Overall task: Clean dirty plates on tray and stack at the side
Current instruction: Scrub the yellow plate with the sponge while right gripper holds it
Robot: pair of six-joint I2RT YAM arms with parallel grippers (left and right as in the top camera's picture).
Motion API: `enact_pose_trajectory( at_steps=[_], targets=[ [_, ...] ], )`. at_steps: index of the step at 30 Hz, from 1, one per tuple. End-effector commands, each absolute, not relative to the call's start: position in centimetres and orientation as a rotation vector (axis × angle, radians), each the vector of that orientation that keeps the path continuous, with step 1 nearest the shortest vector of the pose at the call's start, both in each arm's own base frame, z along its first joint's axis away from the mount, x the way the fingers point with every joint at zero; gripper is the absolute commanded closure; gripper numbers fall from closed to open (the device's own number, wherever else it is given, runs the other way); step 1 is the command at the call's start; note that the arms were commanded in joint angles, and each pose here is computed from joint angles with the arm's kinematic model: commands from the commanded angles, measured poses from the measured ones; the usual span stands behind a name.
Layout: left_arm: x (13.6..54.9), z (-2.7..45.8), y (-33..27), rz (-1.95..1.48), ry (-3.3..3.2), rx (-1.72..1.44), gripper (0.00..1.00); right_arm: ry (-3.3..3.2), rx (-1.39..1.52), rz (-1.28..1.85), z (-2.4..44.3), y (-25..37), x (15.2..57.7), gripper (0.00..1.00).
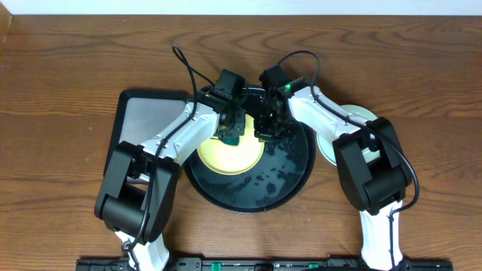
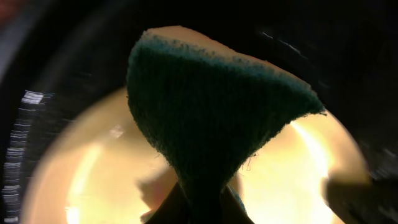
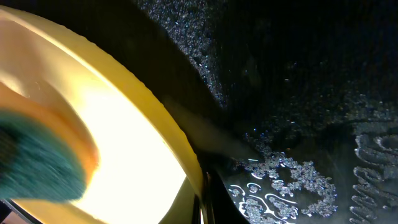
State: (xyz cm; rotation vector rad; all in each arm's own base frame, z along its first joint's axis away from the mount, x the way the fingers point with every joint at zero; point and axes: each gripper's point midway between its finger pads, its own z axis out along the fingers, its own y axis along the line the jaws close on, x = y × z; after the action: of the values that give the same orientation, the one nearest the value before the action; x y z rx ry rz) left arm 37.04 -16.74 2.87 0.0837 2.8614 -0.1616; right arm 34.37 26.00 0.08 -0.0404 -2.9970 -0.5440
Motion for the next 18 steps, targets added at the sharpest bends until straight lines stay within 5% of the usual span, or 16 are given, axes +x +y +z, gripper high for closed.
enact_pose_trajectory(
  at_steps=[1,10,18],
  targets=[
    [38.2,2.5,-12.6,0.135,2.796,-0.072,0.93,-2.959,-0.068,-0.426,-3.8,25.5,33.2,0.99],
    [32.9,0.6,-13.5,0.018,3.030,0.030,0.92,-2.960,-0.068,-0.427,-3.8,25.5,33.2,0.99],
    [29.0,1.7,-19.8,-0.607,3.090,0.480,0.93,-2.962,-0.068,-0.430,-3.8,25.6,33.3,0.99]
  ],
)
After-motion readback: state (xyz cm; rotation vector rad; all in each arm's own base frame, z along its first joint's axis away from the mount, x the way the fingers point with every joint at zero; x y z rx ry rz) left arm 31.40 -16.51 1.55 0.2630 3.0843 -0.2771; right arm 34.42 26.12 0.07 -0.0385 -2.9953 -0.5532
